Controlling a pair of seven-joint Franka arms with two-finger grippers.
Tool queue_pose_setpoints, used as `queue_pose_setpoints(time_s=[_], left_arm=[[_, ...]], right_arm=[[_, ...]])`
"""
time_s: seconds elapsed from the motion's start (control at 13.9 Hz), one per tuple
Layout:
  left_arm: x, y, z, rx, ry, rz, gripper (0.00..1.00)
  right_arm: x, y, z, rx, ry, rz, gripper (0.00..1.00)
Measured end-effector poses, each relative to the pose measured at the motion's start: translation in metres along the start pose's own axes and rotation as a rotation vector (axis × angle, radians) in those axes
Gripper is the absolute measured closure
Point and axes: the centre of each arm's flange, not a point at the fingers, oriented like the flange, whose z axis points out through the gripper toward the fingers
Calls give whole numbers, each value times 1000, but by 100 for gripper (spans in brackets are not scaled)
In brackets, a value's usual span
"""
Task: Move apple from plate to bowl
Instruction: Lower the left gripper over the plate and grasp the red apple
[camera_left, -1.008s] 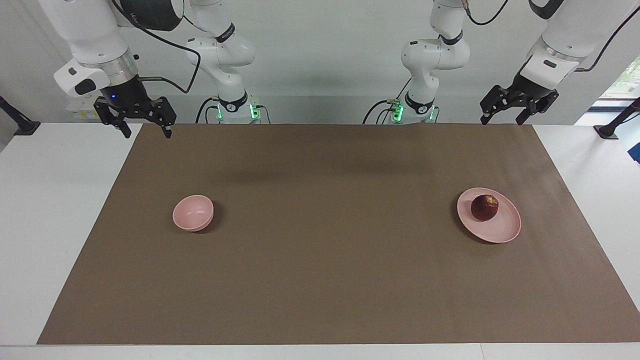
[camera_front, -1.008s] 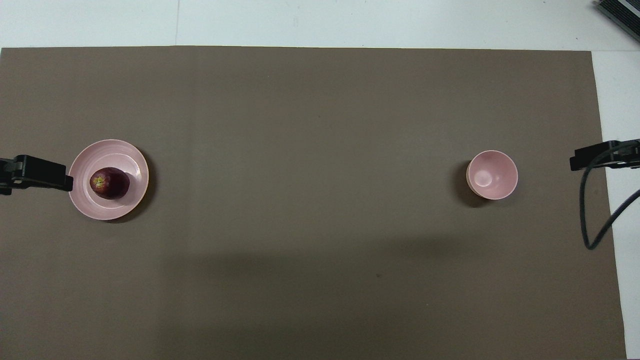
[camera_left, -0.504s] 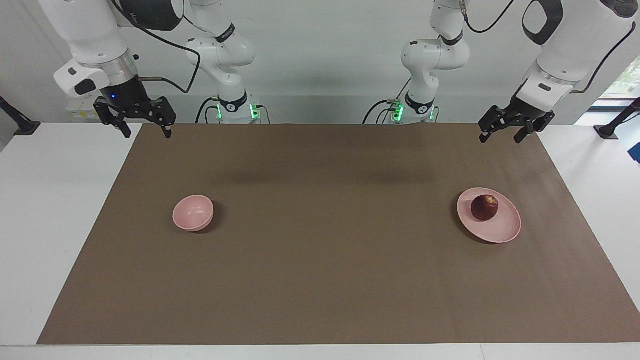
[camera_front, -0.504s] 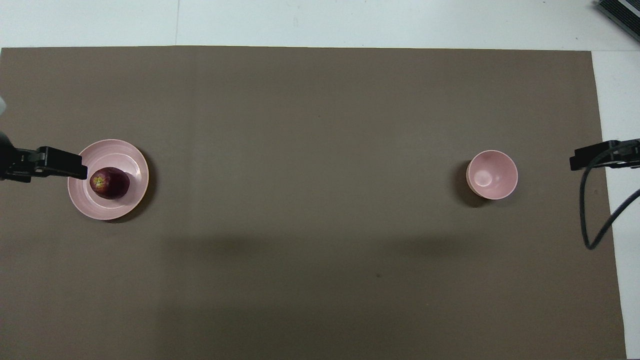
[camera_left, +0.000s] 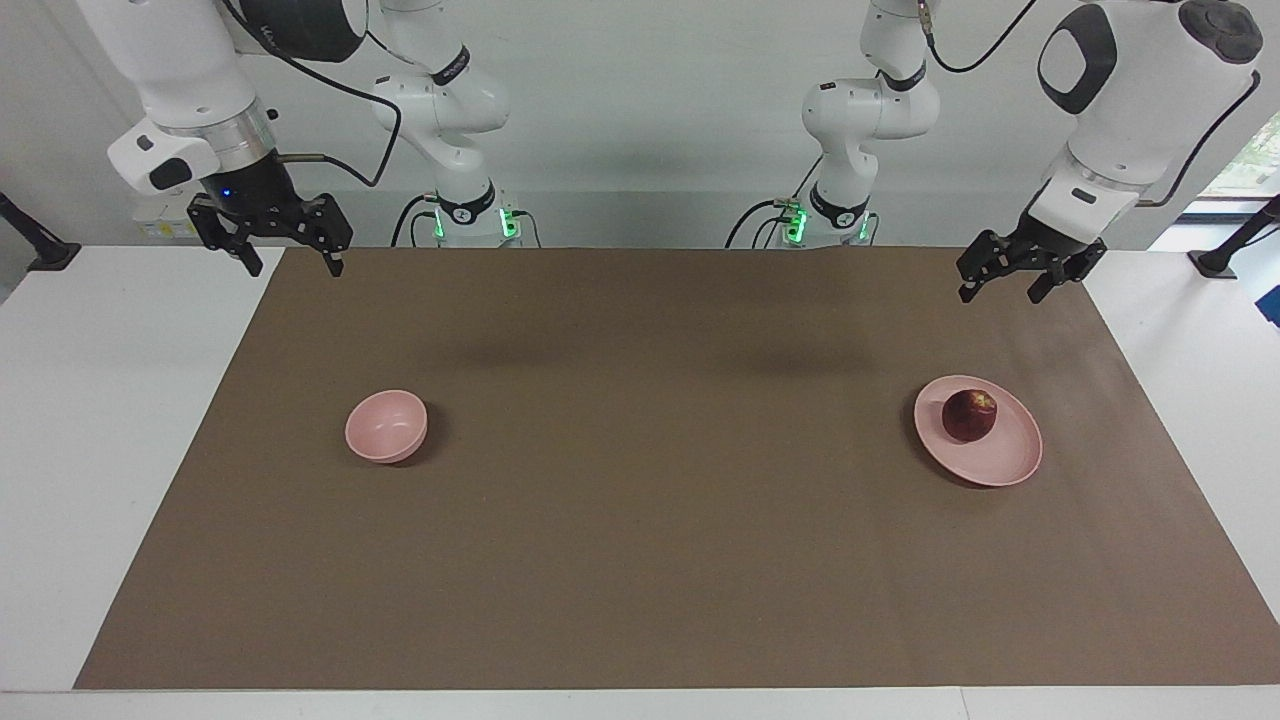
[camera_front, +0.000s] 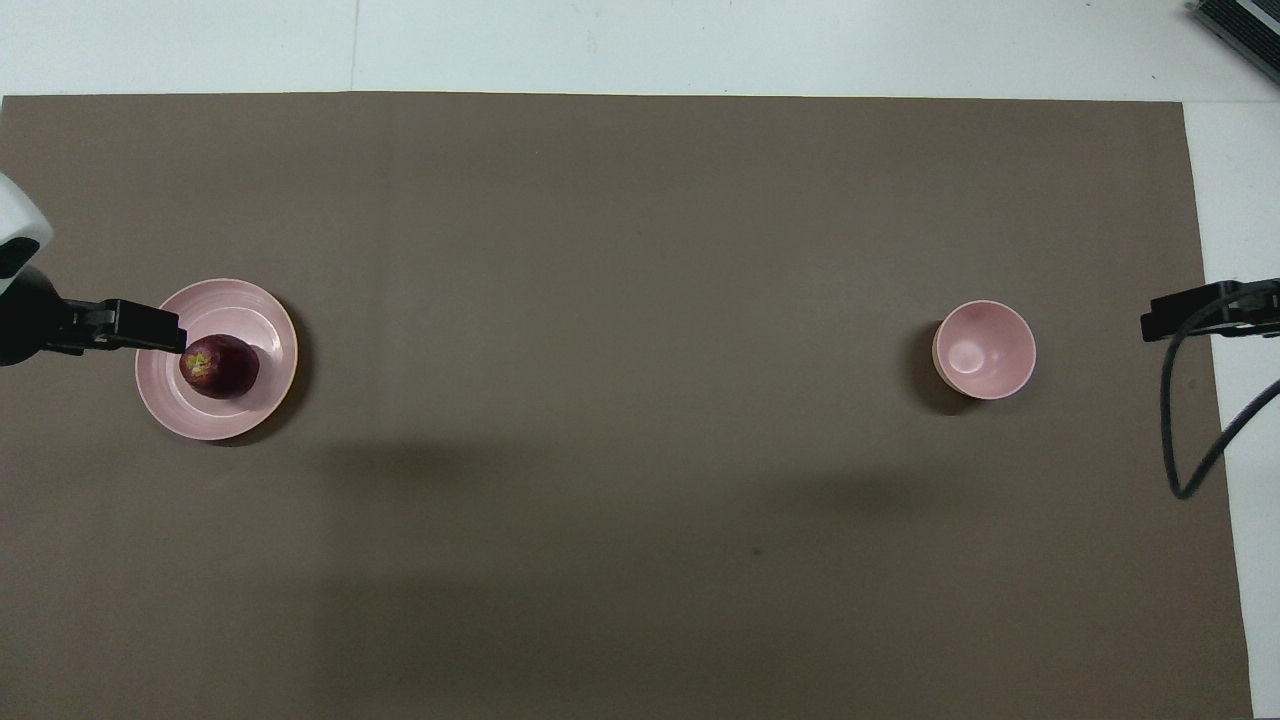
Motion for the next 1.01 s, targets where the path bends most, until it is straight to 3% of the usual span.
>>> queue_pose_setpoints(time_s=[0.65, 1.01], left_arm=[[8, -24, 64, 12, 14, 40, 0], [18, -42, 130, 21, 13, 64, 0]], right_arm=[[-1, -17, 2, 1, -15, -31, 0], [-7, -23, 10, 19, -36, -39, 0]])
